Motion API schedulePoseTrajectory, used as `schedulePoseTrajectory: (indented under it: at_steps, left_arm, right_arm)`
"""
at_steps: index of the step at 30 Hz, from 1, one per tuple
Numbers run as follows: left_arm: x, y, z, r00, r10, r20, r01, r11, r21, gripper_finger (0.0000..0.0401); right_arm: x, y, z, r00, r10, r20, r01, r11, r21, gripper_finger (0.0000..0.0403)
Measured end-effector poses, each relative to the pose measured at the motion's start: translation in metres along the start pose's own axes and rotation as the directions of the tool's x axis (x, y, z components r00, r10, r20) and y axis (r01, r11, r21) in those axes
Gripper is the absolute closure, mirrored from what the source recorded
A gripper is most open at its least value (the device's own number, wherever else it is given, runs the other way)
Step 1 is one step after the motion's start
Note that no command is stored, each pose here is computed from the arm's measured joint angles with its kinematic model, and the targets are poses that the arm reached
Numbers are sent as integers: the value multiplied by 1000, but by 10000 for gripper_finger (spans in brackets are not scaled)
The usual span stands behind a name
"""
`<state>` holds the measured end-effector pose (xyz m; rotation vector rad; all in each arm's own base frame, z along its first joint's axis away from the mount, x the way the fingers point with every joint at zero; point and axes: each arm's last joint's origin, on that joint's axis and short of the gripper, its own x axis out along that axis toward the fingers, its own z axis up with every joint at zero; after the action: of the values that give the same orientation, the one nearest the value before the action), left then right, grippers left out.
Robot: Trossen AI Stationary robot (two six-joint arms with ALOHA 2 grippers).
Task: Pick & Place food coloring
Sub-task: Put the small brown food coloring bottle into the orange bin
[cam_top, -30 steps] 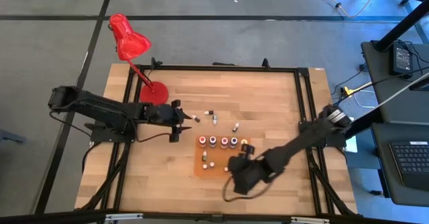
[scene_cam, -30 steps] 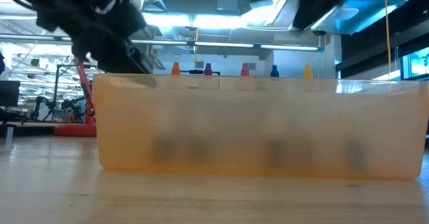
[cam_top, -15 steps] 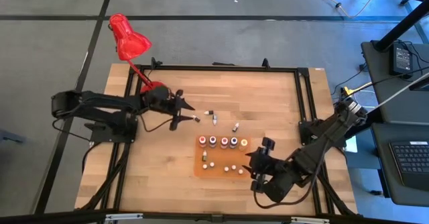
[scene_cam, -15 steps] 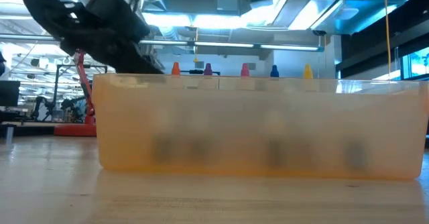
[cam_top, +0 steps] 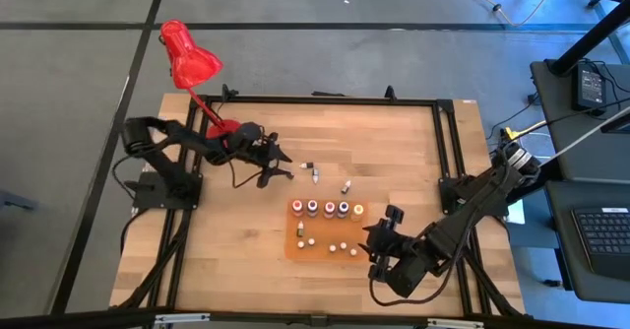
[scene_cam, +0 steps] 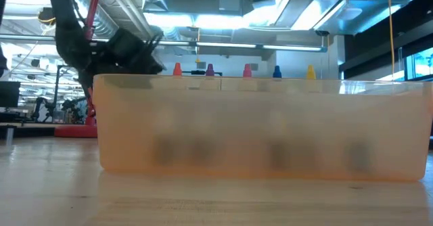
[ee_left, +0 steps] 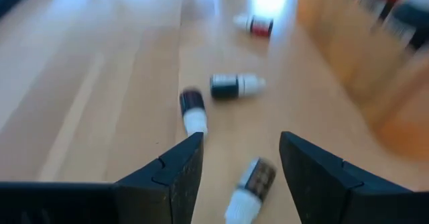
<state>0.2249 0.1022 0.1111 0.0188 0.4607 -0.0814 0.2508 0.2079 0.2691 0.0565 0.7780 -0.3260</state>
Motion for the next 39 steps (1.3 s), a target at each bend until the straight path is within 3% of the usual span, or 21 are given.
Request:
schedulePoseTrajectory:
  at_steps: [9,16,31,39]
  left_arm:
    - [14,0,-27,994,-81,-73,80,996,-26,209]
    - [18,0,-35,992,-87,-91,88,996,3,208]
    - [19,0,-36,991,-86,-100,84,996,-21,212]
    - [19,0,-36,992,-72,-106,71,997,-12,251]
  right_arm:
    - [-5,-28,-17,962,208,179,-223,972,73,207]
    - [-8,-48,-30,899,295,324,-319,948,22,207]
    - [6,-59,-40,911,207,356,-251,964,82,207]
    - [6,-59,-39,912,206,355,-250,965,83,207]
